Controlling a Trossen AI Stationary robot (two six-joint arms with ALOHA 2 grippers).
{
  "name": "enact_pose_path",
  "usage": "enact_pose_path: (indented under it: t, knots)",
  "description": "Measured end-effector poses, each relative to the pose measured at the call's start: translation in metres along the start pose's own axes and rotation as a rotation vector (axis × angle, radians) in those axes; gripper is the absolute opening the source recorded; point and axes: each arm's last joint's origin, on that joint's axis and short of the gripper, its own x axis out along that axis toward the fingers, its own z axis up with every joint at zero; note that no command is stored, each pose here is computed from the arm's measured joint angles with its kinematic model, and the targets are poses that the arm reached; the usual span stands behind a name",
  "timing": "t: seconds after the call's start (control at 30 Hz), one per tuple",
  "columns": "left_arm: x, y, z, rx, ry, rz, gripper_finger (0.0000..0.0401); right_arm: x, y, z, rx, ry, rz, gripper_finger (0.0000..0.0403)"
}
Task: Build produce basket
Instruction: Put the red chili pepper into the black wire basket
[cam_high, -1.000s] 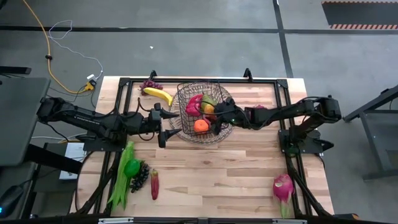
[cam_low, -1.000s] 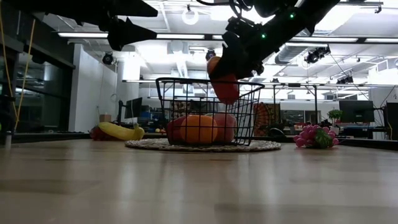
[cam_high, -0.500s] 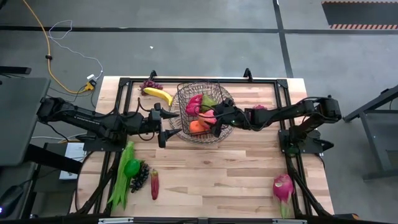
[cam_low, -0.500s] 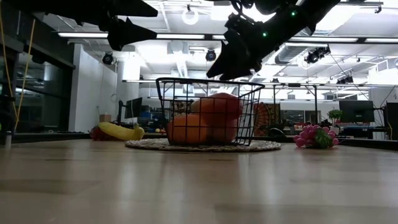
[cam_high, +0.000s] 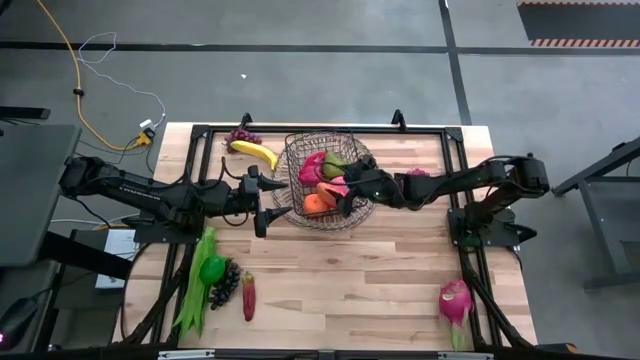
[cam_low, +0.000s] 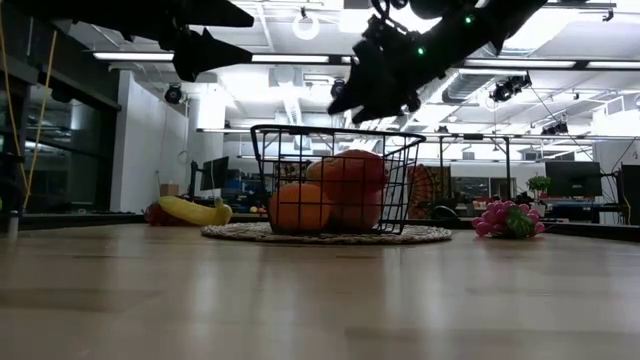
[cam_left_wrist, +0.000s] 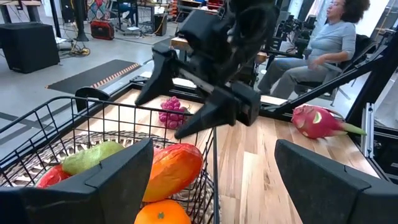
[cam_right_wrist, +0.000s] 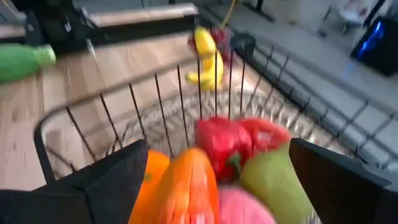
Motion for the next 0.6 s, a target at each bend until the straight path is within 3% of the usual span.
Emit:
enact_pose_path:
  t: [0.1,0.23,0.4,0.53,0.6]
  knots:
    - [0.000,0.000,-0.001,0.004,0.010,0.002,0.0323,-0.007,0.008,0.005,-0.027,-0.052,0.008,0.0356]
    - [0.000,0.001,-0.004,0.011,0.038,0.002,0.0323,-0.023,0.013,0.009,-0.069,-0.066,-0.105,0.0292]
    - [0.000,0.001,-0.005,0.015,0.048,0.002,0.0323,-0.059,0.010,0.009,-0.073,-0.126,-0.163,0.0158]
    - [-0.002,0.001,-0.004,0.014,0.046,-0.001,0.0323,-0.092,-0.007,-0.006,-0.006,-0.245,-0.107,0.0036]
    - [-0.003,0.001,-0.002,0.012,0.040,-0.001,0.0323,-0.106,-0.018,-0.018,0.039,-0.321,-0.033,0.0011]
